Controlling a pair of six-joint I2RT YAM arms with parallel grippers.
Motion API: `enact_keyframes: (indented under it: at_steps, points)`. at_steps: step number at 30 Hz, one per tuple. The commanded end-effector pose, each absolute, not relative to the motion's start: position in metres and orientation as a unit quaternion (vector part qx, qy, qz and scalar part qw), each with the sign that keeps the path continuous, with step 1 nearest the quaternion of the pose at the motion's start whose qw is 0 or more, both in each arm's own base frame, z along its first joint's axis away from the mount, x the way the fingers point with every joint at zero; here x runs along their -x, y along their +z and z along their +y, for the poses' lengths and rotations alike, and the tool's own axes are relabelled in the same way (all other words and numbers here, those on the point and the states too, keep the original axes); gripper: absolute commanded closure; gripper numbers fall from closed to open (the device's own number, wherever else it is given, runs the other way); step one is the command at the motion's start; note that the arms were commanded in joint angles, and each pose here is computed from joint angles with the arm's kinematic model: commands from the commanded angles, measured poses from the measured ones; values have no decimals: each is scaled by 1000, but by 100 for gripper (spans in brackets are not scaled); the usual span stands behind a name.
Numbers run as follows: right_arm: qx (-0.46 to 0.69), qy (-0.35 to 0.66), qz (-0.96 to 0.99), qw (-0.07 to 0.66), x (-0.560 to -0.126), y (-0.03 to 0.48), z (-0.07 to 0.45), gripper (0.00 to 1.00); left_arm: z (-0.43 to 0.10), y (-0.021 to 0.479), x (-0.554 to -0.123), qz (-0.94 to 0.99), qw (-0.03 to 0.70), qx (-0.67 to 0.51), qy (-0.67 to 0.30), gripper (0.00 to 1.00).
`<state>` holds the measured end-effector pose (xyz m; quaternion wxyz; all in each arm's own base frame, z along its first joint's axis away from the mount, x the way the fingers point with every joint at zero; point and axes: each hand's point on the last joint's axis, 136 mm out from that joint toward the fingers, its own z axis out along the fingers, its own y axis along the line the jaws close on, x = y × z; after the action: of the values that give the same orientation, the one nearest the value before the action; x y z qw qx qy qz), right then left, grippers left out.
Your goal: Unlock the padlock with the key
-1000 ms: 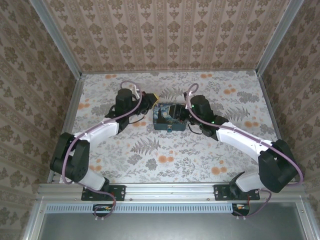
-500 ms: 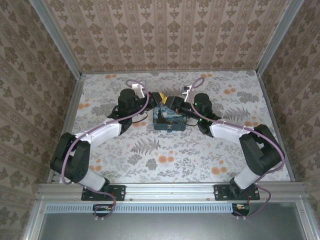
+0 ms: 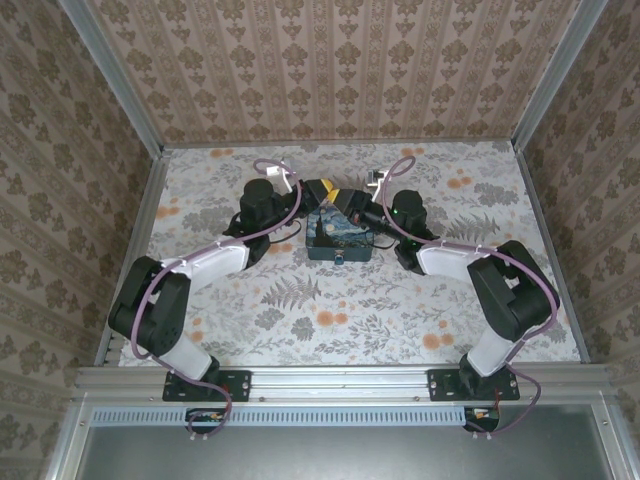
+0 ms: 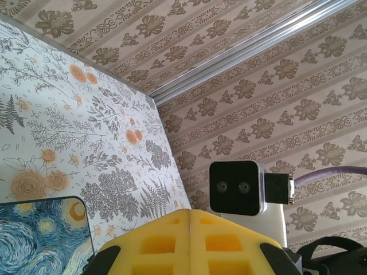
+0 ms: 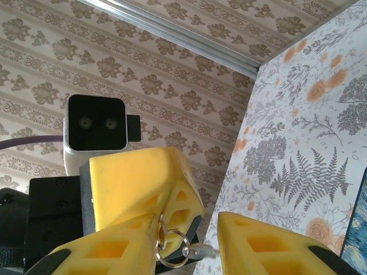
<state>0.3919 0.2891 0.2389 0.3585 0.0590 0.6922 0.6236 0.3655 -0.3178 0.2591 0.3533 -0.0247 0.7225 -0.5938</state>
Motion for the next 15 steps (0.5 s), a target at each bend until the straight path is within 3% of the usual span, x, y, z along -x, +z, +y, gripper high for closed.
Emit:
enact_keyframes:
  at_steps: [1, 11, 15]
  points:
    - [-47, 643, 676, 358, -389, 246, 291, 68, -322, 263, -365, 710, 354, 29, -609, 100]
    - [-51, 660, 666, 343, -389, 245, 296, 76, -325, 254, -369, 713, 348, 42, -608, 100]
    - [-52, 670, 659, 337, -389, 246, 298, 86, -328, 252, -371, 714, 346, 44, -607, 100]
